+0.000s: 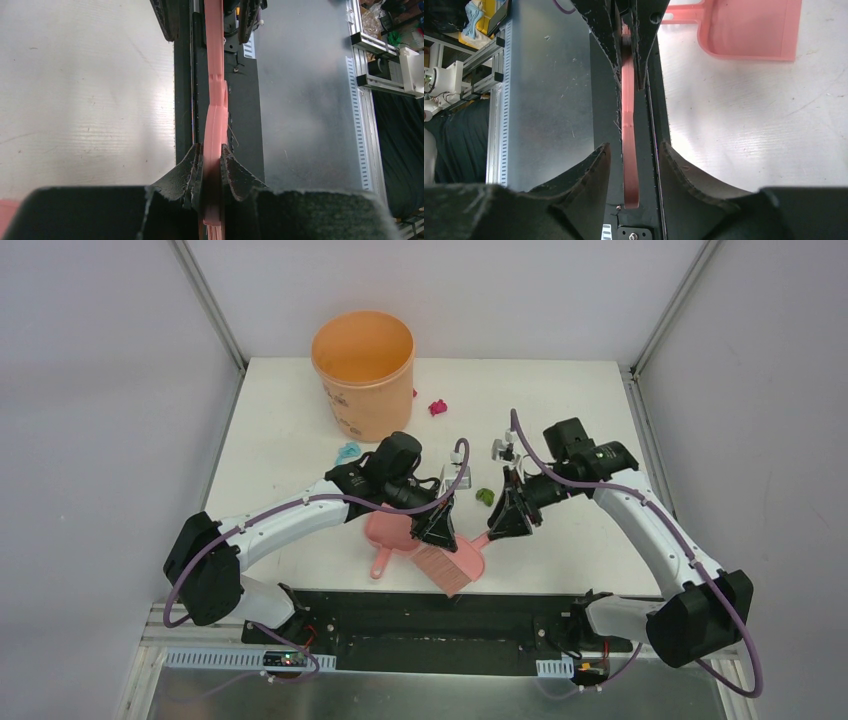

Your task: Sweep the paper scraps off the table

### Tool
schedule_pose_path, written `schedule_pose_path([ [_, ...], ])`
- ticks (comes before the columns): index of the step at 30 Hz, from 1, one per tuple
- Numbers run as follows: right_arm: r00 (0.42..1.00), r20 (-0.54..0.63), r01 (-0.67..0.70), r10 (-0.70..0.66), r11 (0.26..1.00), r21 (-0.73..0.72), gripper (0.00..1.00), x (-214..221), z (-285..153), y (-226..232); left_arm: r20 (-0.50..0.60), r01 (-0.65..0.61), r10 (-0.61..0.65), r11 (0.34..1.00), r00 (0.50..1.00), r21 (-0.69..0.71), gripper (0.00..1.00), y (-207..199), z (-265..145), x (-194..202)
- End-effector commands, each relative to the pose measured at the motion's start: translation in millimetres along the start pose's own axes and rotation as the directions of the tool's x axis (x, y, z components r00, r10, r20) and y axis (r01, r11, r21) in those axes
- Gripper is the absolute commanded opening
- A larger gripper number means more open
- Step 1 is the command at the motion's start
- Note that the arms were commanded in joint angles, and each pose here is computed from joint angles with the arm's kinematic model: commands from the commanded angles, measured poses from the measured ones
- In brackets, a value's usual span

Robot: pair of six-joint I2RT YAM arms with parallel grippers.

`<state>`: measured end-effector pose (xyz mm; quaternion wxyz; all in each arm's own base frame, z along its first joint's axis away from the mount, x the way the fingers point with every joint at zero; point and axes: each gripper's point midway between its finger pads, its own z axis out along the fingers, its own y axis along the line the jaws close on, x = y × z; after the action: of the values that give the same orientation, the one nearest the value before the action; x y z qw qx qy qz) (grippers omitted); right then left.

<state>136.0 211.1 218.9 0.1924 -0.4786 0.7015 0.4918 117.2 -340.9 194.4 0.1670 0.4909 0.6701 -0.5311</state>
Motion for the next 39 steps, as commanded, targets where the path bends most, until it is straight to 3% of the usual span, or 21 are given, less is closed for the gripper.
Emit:
schedule_pose_path([
  [1,0.998,-0.001,0.055,-0.055,0.998,-0.016,0.44,2.6,1.0,5.8,0.046,-0.073,0.073,0.997,0.996,0.012,0.0,-7.8,-0.7,-19.9],
  [4,0.998,-0.003,0.055,-0.055,0.998,-0.016,0.41,4.5,1.4,6.4,0.047,-0.075,0.074,0.997,0.996,0.01,0.0,-7.4,-0.4,-20.0],
  [12,0.999,-0.002,0.047,-0.047,0.999,-0.016,0.2,3.0,2.0,5.0,0.047,-0.07,0.07,0.997,0.996,0.012,0.0,-6.6,0.2,-20.0],
  [15,0.999,-0.003,0.042,-0.042,0.999,-0.018,0.02,3.0,2.5,3.9,0.05,-0.071,0.071,0.997,0.996,0.0,0.02,-5.4,-0.1,-21.4],
  [17,0.999,-0.011,0.04,-0.04,0.999,0.001,0.0,5.7,2.2,0.4,0.055,-0.07,0.073,0.996,0.996,-0.051,0.28,1.8,-1.9,-23.9],
  [19,0.999,-0.021,0.037,-0.036,0.998,0.049,0.0,10.3,0.3,-8.5,0.07,-0.085,0.097,0.984,0.993,-0.158,0.42,13.4,-9.2,-29.4],
  [23,0.999,0.03,-0.029,0.025,0.989,0.145,0.0,8.3,-11.5,-28.8,0.127,-0.071,0.154,0.863,0.98,-0.501,0.61,46.7,-48.9,-40.9],
  [26,0.991,0.12,-0.08,0.059,0.982,0.173,0.0,-2.3,-27.2,-35.1,0.177,0.089,0.045,0.728,0.983,-0.68,0.64,58.3,-80.3,-39.0],
  [27,0.985,0.16,-0.09,0.061,0.979,0.185,0.0,-6.2,-34.4,-36.4,0.182,0.165,-0.046,0.674,0.982,-0.72,0.64,58.6,-89.9,-26.0],
  [30,0.964,0.257,-0.145,0.074,0.951,0.272,0.0,-11.8,-53.1,-50.2,0.222,0.286,-0.181,0.57,0.958,-0.77,0.7,51.7,-99.4,2.1],
  [33,0.942,0.322,-0.223,0.097,0.897,0.381,0.0,-7.9,-64.5,-71.3,0.168,0.227,-0.169,0.438,0.971,-0.87,0.73,46.7,-100.4,35.1],
  [39,0.915,0.394,-0.282,0.088,0.838,0.467,0.0,-8.7,-83.6,-90.0,0.119,0.232,-0.333,0.323,0.935,-0.918,0.72,56.9,-87.7,94.6],
])
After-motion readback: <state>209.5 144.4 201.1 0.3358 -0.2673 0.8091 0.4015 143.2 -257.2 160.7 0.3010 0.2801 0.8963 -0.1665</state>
